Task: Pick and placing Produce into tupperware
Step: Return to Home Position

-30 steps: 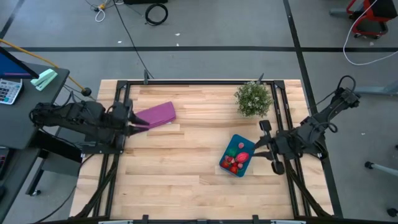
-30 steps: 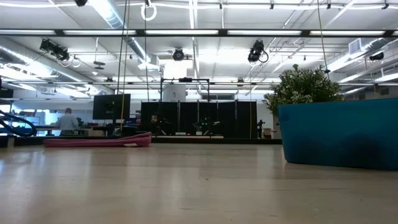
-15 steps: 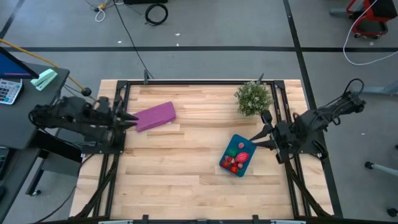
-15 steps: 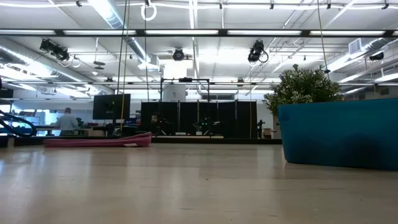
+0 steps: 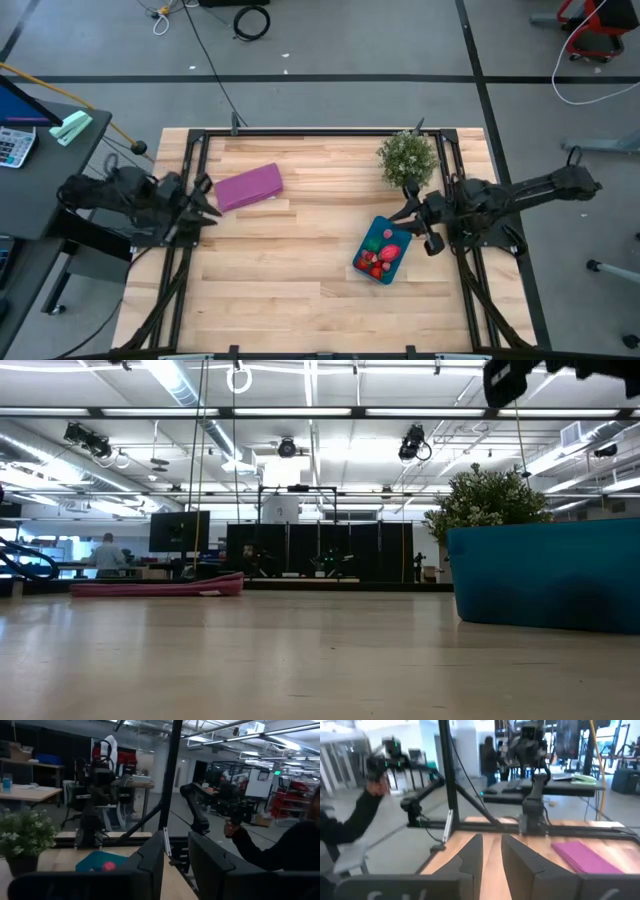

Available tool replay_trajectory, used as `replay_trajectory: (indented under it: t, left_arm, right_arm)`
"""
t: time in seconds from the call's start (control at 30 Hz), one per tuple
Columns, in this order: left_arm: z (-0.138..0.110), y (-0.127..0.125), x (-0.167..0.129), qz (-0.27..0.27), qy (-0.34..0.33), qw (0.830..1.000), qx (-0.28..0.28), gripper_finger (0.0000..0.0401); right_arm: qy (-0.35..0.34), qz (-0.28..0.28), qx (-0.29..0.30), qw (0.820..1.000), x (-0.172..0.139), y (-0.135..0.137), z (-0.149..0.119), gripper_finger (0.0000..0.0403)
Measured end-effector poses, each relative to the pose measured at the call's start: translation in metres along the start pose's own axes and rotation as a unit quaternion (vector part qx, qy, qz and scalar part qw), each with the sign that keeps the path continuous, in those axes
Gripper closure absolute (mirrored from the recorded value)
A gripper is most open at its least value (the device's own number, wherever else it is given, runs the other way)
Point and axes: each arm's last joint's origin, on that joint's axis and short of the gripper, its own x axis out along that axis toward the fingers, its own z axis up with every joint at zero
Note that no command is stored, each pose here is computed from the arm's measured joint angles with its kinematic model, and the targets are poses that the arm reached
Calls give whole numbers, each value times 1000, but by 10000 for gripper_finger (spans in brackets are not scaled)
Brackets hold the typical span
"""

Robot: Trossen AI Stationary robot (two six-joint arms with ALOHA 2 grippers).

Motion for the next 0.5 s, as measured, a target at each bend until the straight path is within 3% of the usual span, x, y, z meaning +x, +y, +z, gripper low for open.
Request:
replay_trajectory:
  t: [0.2, 0.33, 0.5]
  left_arm:
    - [-46, 9, 7, -6, -30, 1000, 2, 302]
    - [-68, 13, 9, -13, -68, 997, -14, 301]
    - [-99, 19, 10, -10, -53, 998, -19, 307]
  right_arm:
    - [19, -17, 48, 999, -9, -7, -27, 325]
    - [-2, -15, 28, 1000, -16, -7, -32, 325]
    - [-20, -22, -5, 1000, -25, -8, -33, 325]
